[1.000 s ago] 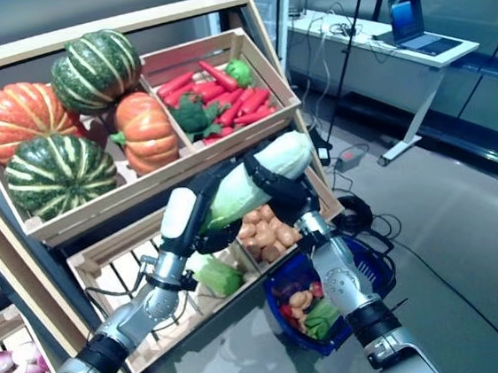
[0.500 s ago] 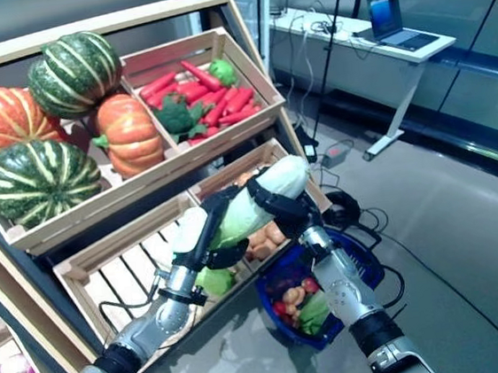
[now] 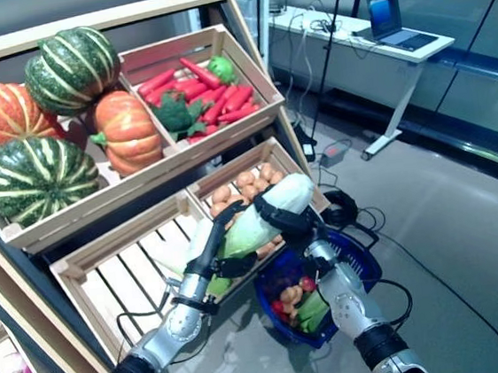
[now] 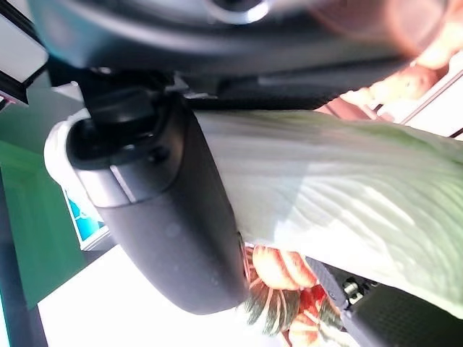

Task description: Put vegetables into the basket

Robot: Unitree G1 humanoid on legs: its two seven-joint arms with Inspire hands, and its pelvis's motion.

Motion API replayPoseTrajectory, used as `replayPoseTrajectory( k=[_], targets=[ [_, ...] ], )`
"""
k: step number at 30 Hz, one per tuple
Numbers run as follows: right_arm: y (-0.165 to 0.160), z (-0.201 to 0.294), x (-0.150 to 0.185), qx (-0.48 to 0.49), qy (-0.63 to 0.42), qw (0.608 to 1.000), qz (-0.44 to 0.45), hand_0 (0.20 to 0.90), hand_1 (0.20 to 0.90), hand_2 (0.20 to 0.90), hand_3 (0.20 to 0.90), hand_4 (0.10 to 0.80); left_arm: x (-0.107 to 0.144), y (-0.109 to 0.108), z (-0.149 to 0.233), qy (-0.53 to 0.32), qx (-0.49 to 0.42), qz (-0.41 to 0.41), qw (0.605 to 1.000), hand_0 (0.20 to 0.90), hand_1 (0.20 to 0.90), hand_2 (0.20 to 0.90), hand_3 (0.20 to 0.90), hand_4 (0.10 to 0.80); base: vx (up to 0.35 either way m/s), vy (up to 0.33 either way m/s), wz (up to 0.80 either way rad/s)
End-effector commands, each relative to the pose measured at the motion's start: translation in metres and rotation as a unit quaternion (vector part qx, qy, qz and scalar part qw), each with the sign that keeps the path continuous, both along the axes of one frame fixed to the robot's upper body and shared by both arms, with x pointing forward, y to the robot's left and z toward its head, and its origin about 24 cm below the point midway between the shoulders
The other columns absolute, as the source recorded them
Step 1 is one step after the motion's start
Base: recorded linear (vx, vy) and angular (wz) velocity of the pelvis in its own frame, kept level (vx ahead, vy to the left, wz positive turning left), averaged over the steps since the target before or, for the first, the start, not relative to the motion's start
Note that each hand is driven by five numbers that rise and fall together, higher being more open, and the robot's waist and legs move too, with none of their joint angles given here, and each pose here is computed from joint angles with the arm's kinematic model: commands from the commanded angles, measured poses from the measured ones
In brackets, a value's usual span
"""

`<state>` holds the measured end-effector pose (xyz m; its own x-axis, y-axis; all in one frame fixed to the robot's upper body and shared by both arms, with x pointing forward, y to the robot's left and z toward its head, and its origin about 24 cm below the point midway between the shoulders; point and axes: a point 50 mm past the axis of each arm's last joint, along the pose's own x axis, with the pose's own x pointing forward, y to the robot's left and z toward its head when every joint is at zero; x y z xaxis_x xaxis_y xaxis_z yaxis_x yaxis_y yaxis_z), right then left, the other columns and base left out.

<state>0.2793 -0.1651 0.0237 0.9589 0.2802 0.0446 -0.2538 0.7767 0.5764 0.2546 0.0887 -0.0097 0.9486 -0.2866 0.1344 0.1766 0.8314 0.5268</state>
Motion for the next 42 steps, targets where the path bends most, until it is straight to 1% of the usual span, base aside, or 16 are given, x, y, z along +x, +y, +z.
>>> replayPoseTrajectory(
  k=[1, 4, 5, 6, 8, 9, 10, 11, 12, 14, 18, 24, 28, 33, 35, 42],
  targets=[
    [-0.08, 0.109, 0.018, 0.037, -0.269, 0.943, -0.193, 0.3, 0.3, 0.3, 0.3, 0.4, -0.006, 0.167, -0.044, 0.189, 0.041, 0.394, 0.899, 0.9, 0.9, 0.9, 0.9, 0.8, 0.0, 0.0, 0.0],
    [-0.08, 0.11, 0.017, 0.025, -0.273, 0.941, -0.199, 0.3, 0.3, 0.3, 0.3, 0.4, -0.007, 0.166, -0.047, 0.209, 0.003, 0.393, 0.896, 0.9, 0.9, 0.9, 0.9, 0.8, 0.0, 0.0, 0.0],
    [-0.079, 0.113, 0.017, 0.018, -0.277, 0.939, -0.201, 0.3, 0.3, 0.3, 0.3, 0.4, -0.008, 0.163, -0.051, 0.239, -0.056, 0.389, 0.888, 0.9, 0.9, 0.9, 0.9, 0.8, 0.0, 0.0, 0.0],
    [-0.079, 0.113, 0.016, 0.016, -0.28, 0.939, -0.201, 0.3, 0.3, 0.3, 0.3, 0.4, -0.009, 0.161, -0.053, 0.254, -0.088, 0.381, 0.885, 0.9, 0.9, 0.9, 0.9, 0.8, 0.0, 0.0, 0.0],
    [-0.079, 0.114, 0.015, 0.017, -0.285, 0.938, -0.199, 0.3, 0.3, 0.3, 0.3, 0.4, -0.008, 0.154, -0.054, 0.263, -0.126, 0.358, 0.887, 0.766, 0.766, 0.766, 0.766, 0.711, 0.0, 0.0, 0.0],
    [-0.079, 0.115, 0.014, 0.016, -0.286, 0.937, -0.198, 0.3, 0.3, 0.3, 0.3, 0.4, -0.007, 0.152, -0.053, 0.258, -0.133, 0.347, 0.892, 0.738, 0.738, 0.738, 0.738, 0.692, 0.0, 0.0, 0.0],
    [-0.08, 0.115, 0.013, 0.017, -0.286, 0.937, -0.198, 0.3, 0.3, 0.3, 0.3, 0.4, -0.006, 0.151, -0.051, 0.254, -0.137, 0.341, 0.895, 0.742, 0.742, 0.742, 0.742, 0.695, 0.013, 0.002, -0.06],
    [-0.081, 0.114, 0.012, 0.018, -0.287, 0.937, -0.199, 0.3, 0.3, 0.3, 0.3, 0.4, -0.002, 0.148, -0.042, 0.216, -0.105, 0.334, 0.911, 0.829, 0.829, 0.829, 0.829, 0.753, 0.01, 0.0, -0.09],
    [-0.081, 0.114, 0.011, 0.018, -0.288, 0.936, -0.199, 0.3, 0.3, 0.3, 0.3, 0.4, 0.002, 0.148, -0.034, 0.173, -0.042, 0.33, 0.927, 0.9, 0.9, 0.9, 0.9, 0.8, 0.008, -0.003, -0.1],
    [-0.083, 0.114, 0.01, 0.02, -0.291, 0.935, -0.202, 0.3, 0.3, 0.3, 0.3, 0.4, 0.009, 0.151, -0.018, 0.093, 0.084, 0.33, 0.936, 0.9, 0.9, 0.9, 0.9, 0.8, 0.001, -0.003, -0.04],
    [-0.081, 0.115, 0.009, 0.021, -0.296, 0.933, -0.203, 0.3, 0.3, 0.3, 0.3, 0.4, 0.019, 0.159, 0.0, 0.035, 0.174, 0.329, 0.927, 0.9, 0.9, 0.9, 0.9, 0.8, -0.007, -0.002, -0.02],
    [-0.083, 0.11, 0.009, 0.011, -0.28, 0.936, -0.213, 0.3, 0.3, 0.3, 0.3, 0.4, 0.016, 0.16, -0.003, 0.032, 0.169, 0.331, 0.928, 0.9, 0.9, 0.9, 0.9, 0.8, -0.009, -0.001, -0.06],
    [-0.095, 0.099, 0.01, -0.013, -0.237, 0.94, -0.243, 0.3, 0.3, 0.3, 0.3, 0.4, 0.016, 0.16, 0.003, -0.003, 0.175, 0.329, 0.928, 0.9, 0.9, 0.9, 0.9, 0.8, 0.0, 0.0, 0.0],
    [-0.117, 0.083, 0.01, -0.071, -0.171, 0.942, -0.282, 0.3, 0.3, 0.3, 0.3, 0.4, 0.025, 0.167, 0.03, -0.085, 0.2, 0.318, 0.923, 0.9, 0.9, 0.9, 0.9, 0.8, 0.0, -0.007, 0.0],
    [-0.132, 0.075, 0.01, -0.103, -0.136, 0.938, -0.301, 0.3, 0.3, 0.3, 0.3, 0.4, 0.032, 0.173, 0.048, -0.121, 0.223, 0.307, 0.917, 0.9, 0.9, 0.9, 0.9, 0.8, 0.012, -0.049, 0.01],
    [-0.158, 0.066, 0.018, -0.174, -0.058, 0.92, -0.345, 0.3, 0.3, 0.3, 0.3, 0.4, 0.051, 0.182, 0.091, -0.195, 0.284, 0.283, 0.895, 0.9, 0.9, 0.9, 0.9, 0.8, 0.039, -0.05, 0.0]
  ],
)
